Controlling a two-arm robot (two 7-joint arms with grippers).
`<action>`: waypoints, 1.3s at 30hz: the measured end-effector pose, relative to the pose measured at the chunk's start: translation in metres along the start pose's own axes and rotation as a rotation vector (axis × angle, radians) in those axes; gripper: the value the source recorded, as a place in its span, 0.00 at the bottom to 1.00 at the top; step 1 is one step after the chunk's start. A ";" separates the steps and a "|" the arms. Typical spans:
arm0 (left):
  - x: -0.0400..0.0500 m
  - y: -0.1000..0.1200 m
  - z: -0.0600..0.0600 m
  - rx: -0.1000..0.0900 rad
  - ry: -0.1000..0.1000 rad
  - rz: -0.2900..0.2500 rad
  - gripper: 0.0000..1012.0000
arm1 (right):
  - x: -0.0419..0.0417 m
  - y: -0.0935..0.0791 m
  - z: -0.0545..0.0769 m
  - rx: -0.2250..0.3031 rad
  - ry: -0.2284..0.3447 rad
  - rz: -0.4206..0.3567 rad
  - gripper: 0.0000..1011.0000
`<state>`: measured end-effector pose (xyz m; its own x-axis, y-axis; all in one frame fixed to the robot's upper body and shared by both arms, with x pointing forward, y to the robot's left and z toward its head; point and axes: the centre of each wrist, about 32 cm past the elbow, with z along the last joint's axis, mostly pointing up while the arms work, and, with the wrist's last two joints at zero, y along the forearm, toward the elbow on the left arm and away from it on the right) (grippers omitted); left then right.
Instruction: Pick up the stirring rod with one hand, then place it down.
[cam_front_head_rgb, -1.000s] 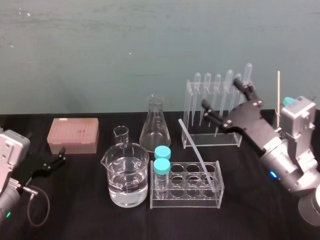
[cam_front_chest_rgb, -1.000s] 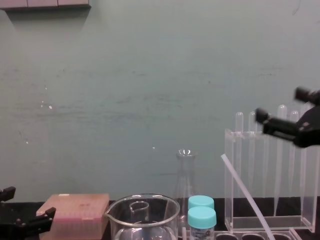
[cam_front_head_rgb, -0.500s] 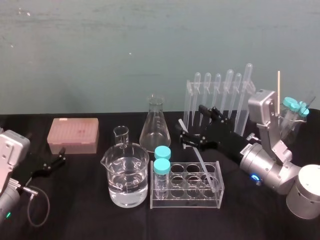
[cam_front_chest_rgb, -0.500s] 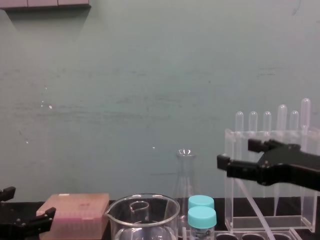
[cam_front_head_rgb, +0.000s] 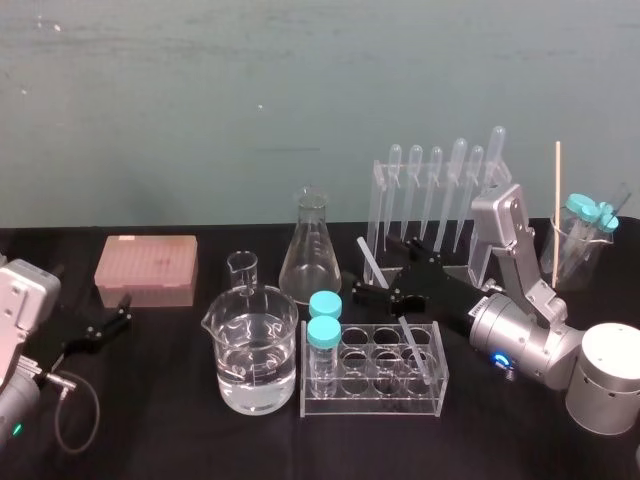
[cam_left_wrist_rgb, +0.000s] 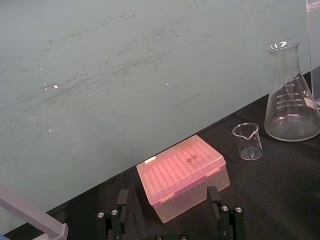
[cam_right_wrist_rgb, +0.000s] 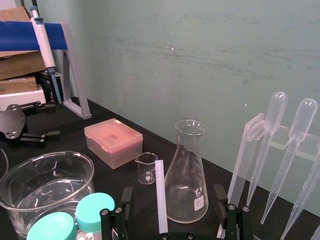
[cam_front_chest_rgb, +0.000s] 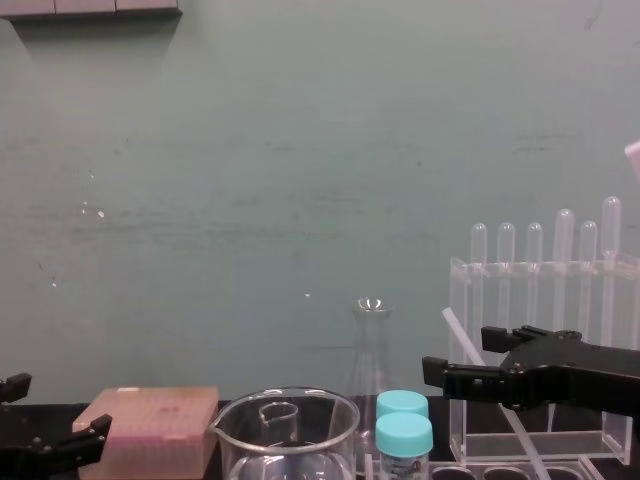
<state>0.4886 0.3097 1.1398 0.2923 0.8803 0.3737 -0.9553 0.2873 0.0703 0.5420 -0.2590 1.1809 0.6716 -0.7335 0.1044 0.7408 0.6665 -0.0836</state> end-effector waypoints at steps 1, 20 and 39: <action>0.0000 0.000 0.000 0.000 0.000 0.000 0.99 | 0.0000 0.000 0.000 0.000 0.000 0.000 0.99; 0.0000 0.000 0.000 0.000 0.000 0.000 0.99 | 0.0006 -0.001 0.000 0.002 -0.003 -0.001 0.78; 0.0000 0.000 0.000 0.000 0.000 0.000 0.99 | 0.0008 -0.001 0.000 0.004 -0.003 -0.001 0.20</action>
<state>0.4886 0.3097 1.1398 0.2923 0.8803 0.3737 -0.9552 0.2874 0.0703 0.5419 -0.2602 1.1811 0.6708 -0.7338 0.1079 0.7415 0.6662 -0.0791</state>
